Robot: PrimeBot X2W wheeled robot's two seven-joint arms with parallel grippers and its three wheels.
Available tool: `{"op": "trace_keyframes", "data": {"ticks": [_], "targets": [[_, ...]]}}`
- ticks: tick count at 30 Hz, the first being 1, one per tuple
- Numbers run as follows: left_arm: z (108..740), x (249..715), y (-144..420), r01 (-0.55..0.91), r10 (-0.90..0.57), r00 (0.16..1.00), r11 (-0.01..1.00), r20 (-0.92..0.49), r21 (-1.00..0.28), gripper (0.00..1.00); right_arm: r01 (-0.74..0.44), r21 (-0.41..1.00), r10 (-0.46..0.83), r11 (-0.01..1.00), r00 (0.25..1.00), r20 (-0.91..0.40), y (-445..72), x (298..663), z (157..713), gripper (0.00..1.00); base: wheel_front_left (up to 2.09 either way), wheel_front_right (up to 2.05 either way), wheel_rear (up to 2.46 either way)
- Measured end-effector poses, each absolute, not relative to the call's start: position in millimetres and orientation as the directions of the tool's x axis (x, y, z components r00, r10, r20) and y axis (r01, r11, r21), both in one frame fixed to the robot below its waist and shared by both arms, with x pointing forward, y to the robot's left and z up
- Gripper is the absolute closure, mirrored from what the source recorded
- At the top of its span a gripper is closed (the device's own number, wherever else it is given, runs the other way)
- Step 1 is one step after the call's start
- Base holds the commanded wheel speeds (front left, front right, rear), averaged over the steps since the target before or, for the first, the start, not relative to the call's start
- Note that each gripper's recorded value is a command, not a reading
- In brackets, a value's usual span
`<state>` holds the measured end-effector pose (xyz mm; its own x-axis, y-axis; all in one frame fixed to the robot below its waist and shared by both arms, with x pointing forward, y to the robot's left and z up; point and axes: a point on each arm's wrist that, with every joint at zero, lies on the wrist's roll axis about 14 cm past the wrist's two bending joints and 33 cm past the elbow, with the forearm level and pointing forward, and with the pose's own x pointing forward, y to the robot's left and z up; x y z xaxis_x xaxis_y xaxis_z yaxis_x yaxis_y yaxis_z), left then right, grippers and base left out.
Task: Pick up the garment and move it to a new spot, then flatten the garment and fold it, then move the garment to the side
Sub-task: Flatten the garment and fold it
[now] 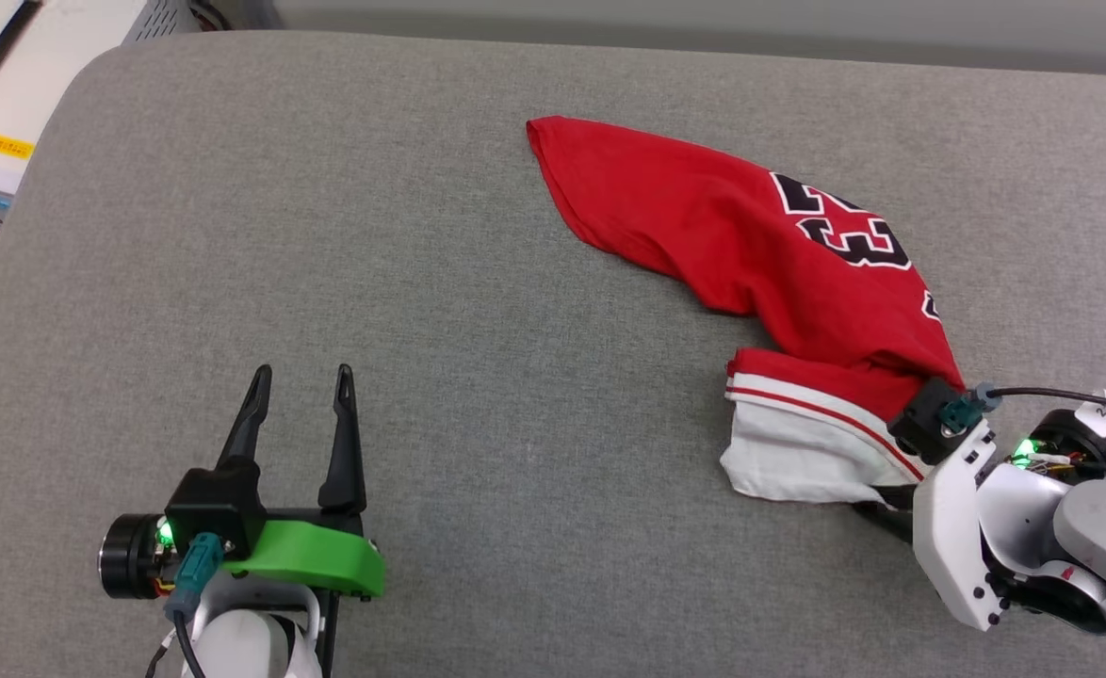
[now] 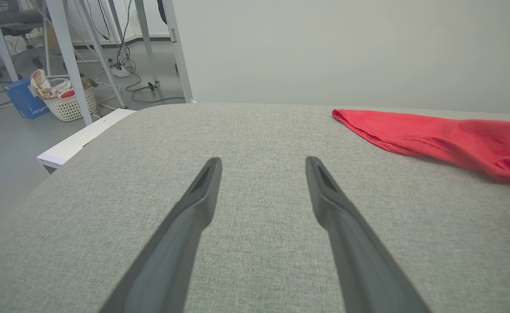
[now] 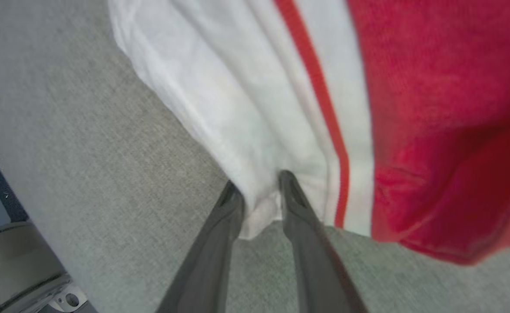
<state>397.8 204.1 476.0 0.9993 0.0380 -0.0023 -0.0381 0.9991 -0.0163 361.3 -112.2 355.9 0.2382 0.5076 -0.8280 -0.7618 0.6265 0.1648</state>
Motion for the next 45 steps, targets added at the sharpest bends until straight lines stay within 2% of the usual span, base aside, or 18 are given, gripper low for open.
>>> {"op": "trace_keyframes", "data": {"ticks": [10,16,23,28,34,40,45], "targets": [[497,390,197,-0.019,0.020,0.998,1.000,0.055,-0.024,0.00,-0.746,0.246,0.707,0.619,0.393,-0.588,-79,371,436,1.00,0.00,0.00,0.00],[501,385,202,-0.031,0.033,0.997,0.999,0.067,-0.023,0.00,-0.772,0.201,0.765,0.603,0.488,-0.420,-71,398,497,1.00,0.00,0.00,0.00],[499,380,209,-0.056,0.058,0.997,0.998,0.057,-0.023,0.00,-0.815,0.121,0.814,0.566,0.531,-0.235,-40,435,554,1.00,0.00,0.00,0.00],[494,378,215,-0.080,0.081,0.996,0.996,0.042,-0.028,0.00,-0.861,0.079,0.860,0.503,0.490,-0.140,9,448,572,1.00,0.00,0.00,0.00],[489,383,222,-0.108,0.108,0.994,0.994,0.026,-0.028,0.00,-0.924,0.049,0.918,0.380,0.370,-0.140,79,441,562,1.00,0.00,0.00,0.00],[481,390,230,-0.139,0.139,0.990,0.990,0.007,-0.029,0.00,-0.965,0.081,0.946,0.249,0.225,-0.235,136,416,517,1.00,0.00,0.00,0.00],[475,395,235,-0.157,0.157,0.988,0.987,-0.010,-0.025,0.00,-0.966,0.118,0.919,0.231,0.177,-0.352,150,407,473,1.00,0.00,0.00,0.00]]}}
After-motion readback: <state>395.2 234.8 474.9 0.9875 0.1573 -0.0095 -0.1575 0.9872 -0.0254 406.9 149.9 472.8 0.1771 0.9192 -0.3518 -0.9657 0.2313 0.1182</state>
